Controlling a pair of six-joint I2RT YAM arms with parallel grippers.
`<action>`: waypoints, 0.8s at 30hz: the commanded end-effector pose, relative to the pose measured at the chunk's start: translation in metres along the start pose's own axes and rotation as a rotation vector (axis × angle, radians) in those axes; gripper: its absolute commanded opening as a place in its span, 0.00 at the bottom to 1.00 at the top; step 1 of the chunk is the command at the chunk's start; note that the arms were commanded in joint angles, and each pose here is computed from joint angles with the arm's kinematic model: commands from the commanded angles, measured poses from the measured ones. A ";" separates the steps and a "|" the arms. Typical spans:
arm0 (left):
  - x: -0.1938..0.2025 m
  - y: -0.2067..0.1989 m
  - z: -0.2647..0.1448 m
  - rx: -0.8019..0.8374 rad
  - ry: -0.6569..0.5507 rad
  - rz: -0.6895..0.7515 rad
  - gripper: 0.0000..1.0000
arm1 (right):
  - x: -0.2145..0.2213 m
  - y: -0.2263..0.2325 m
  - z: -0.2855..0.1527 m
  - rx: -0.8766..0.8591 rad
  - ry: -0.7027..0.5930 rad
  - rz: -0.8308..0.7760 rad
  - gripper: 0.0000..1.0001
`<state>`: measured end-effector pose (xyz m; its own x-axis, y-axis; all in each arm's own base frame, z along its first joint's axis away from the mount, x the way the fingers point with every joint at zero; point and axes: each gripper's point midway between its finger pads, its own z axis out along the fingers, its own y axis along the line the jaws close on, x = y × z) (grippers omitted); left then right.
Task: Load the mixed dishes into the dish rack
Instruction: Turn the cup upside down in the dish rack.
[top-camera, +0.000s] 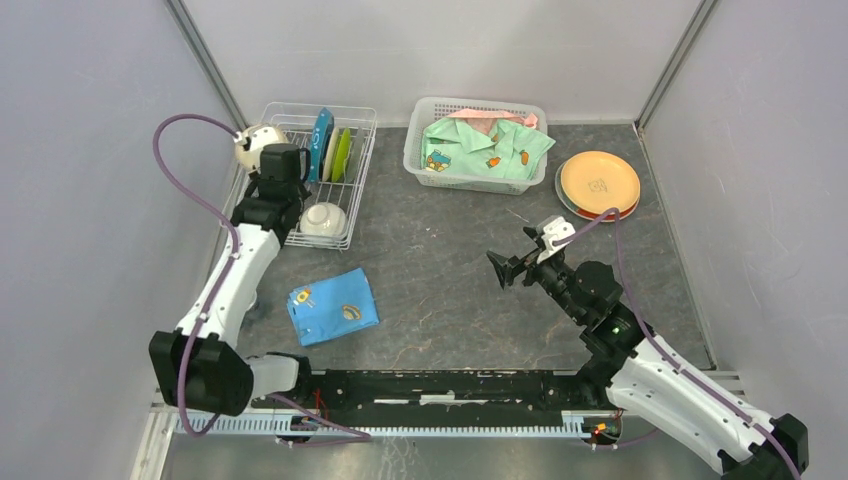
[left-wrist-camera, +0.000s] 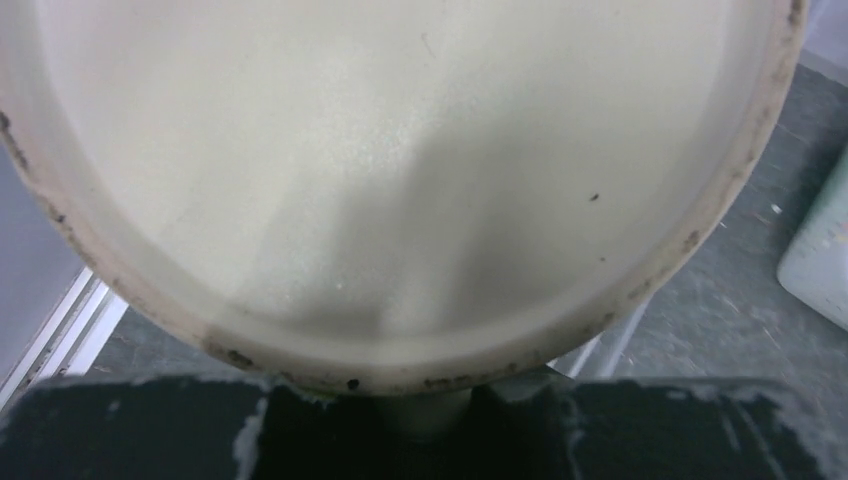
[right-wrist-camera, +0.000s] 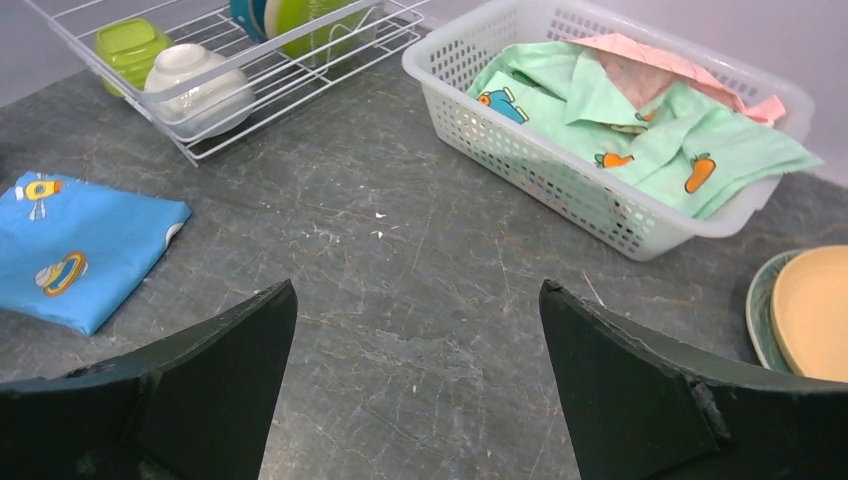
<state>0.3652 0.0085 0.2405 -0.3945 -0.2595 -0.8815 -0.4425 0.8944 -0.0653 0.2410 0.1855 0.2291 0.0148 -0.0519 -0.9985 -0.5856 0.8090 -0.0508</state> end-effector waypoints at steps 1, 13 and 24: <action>-0.063 0.014 0.018 -0.064 -0.192 -0.133 0.02 | -0.011 -0.010 -0.004 0.080 -0.027 0.098 0.98; -0.059 0.003 0.093 -0.123 -0.152 -0.209 0.02 | -0.020 -0.018 -0.012 0.114 -0.036 0.073 0.98; -0.046 0.000 0.137 -0.117 -0.101 -0.202 0.02 | -0.023 -0.019 -0.014 0.114 -0.032 0.075 0.98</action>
<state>0.4494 0.0586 0.1456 -0.4777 -0.3506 -0.8055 -0.5774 0.8164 -0.0129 0.2398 0.1639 0.2241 -0.0456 -0.0171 -0.9988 -0.4963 0.8681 0.0077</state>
